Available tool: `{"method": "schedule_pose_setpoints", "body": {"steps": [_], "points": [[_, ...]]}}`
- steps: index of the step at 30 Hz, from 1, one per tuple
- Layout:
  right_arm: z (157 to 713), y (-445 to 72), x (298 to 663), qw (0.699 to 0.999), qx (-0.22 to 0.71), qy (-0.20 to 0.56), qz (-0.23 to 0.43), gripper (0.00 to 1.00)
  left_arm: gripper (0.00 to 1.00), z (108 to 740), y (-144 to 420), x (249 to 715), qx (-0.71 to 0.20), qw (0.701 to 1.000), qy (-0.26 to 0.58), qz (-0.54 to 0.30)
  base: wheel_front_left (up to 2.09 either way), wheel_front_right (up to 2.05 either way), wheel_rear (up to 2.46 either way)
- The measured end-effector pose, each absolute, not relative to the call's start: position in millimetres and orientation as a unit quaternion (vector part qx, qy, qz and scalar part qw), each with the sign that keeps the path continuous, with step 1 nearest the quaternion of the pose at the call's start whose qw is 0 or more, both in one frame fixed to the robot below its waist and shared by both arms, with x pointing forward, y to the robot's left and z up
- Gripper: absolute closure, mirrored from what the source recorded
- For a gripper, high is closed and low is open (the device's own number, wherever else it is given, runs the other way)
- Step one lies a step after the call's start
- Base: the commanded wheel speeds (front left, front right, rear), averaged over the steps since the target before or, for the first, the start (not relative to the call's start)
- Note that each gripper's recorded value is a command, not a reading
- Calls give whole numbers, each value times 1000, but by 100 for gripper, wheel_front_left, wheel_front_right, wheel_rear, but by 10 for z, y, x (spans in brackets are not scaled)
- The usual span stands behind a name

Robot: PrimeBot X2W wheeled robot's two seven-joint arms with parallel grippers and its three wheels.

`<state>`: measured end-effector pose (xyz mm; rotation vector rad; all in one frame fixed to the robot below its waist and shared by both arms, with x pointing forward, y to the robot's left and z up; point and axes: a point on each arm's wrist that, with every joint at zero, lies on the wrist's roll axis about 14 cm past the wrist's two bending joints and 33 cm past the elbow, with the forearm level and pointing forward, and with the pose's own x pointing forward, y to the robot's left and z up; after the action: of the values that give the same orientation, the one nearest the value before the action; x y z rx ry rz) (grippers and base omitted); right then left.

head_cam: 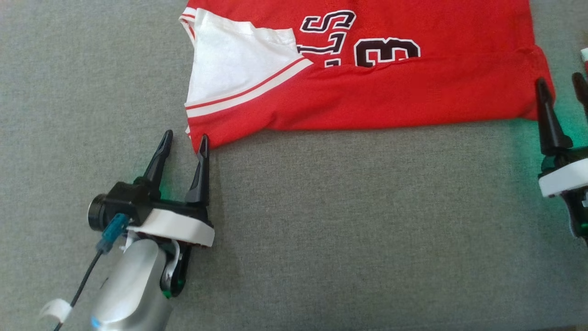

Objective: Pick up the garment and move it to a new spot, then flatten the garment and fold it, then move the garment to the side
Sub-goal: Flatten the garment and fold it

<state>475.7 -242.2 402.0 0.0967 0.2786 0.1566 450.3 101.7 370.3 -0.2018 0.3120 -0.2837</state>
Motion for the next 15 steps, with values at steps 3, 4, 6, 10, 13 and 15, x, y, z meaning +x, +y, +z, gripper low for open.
{"method": "schedule_pose_setpoints", "body": {"steps": [3,4,6,10,13,15], "points": [[4019,-2421,4743,986,51,137,77,0,0,3629,1024,4512,-94,972,166,-135,0,0,0],[4011,-2424,4739,986,52,138,77,0,0,3610,1016,4514,-95,972,169,-135,0,0,0],[3992,-2420,4729,985,56,141,76,0,0,3580,996,4518,-94,971,171,-139,0,0,0],[3971,-2427,4716,985,58,144,74,0,93,3522,935,4502,-92,967,183,-152,0,0,0],[3988,-2431,4717,985,62,141,72,0,100,3510,869,4473,-90,962,192,-171,0,0,0],[3974,-2449,4705,985,66,144,67,0,100,3539,863,4468,-88,961,190,-178,0,0,0]]}}
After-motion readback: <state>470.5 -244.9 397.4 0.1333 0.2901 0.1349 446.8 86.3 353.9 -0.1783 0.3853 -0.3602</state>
